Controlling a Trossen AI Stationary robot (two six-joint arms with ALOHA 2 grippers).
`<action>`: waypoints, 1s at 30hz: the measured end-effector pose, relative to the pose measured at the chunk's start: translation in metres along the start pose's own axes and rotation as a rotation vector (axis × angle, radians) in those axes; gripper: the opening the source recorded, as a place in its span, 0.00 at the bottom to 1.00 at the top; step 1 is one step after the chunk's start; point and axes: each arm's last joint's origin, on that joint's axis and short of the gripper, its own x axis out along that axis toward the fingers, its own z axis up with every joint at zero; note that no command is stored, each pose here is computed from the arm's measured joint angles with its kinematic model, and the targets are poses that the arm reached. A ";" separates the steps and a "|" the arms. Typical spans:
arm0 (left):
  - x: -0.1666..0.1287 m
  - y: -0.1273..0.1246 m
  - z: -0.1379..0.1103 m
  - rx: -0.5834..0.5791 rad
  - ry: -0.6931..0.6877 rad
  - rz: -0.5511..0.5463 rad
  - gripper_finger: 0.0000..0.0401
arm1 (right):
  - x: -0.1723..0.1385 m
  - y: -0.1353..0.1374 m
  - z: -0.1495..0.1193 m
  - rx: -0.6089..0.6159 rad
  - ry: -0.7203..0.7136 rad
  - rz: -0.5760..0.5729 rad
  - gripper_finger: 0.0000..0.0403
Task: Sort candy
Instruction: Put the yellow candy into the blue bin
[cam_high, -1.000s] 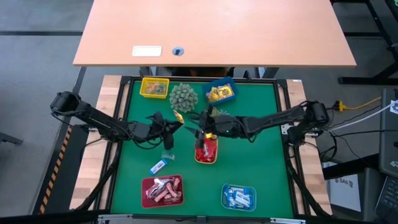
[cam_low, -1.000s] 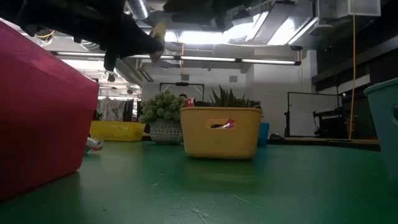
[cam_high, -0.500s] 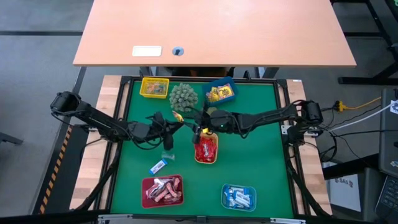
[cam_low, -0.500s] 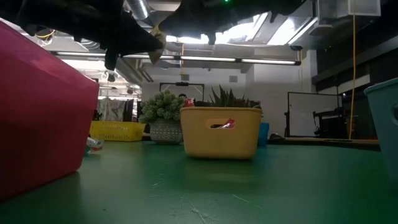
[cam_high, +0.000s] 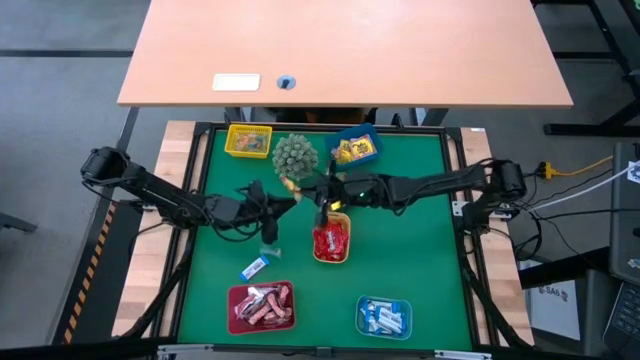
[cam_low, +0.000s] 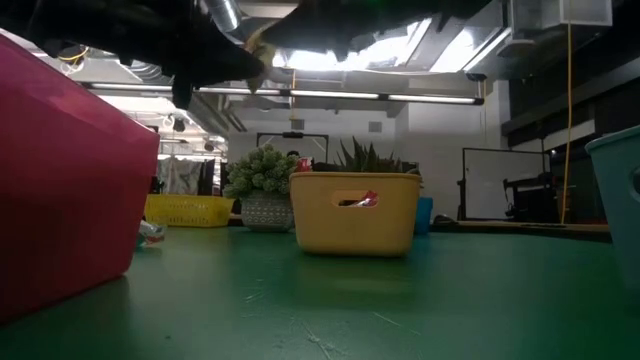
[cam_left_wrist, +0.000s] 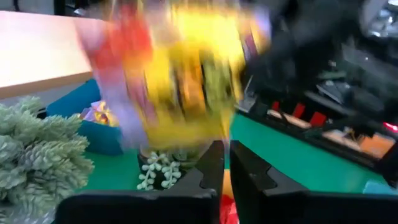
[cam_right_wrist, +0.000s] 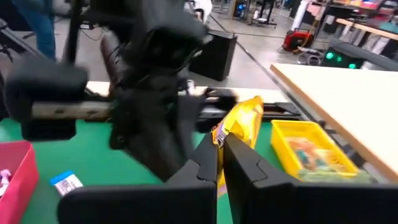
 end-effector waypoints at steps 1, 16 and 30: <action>0.000 0.000 0.000 0.012 0.006 -0.009 0.05 | -0.005 -0.004 0.004 0.000 0.004 -0.008 0.02; 0.000 -0.001 -0.005 0.037 0.060 -0.060 0.33 | -0.084 -0.124 0.016 -0.022 0.371 -0.362 0.02; -0.001 -0.004 -0.008 0.044 0.130 -0.196 0.33 | -0.093 -0.177 -0.021 0.148 0.567 -0.364 0.14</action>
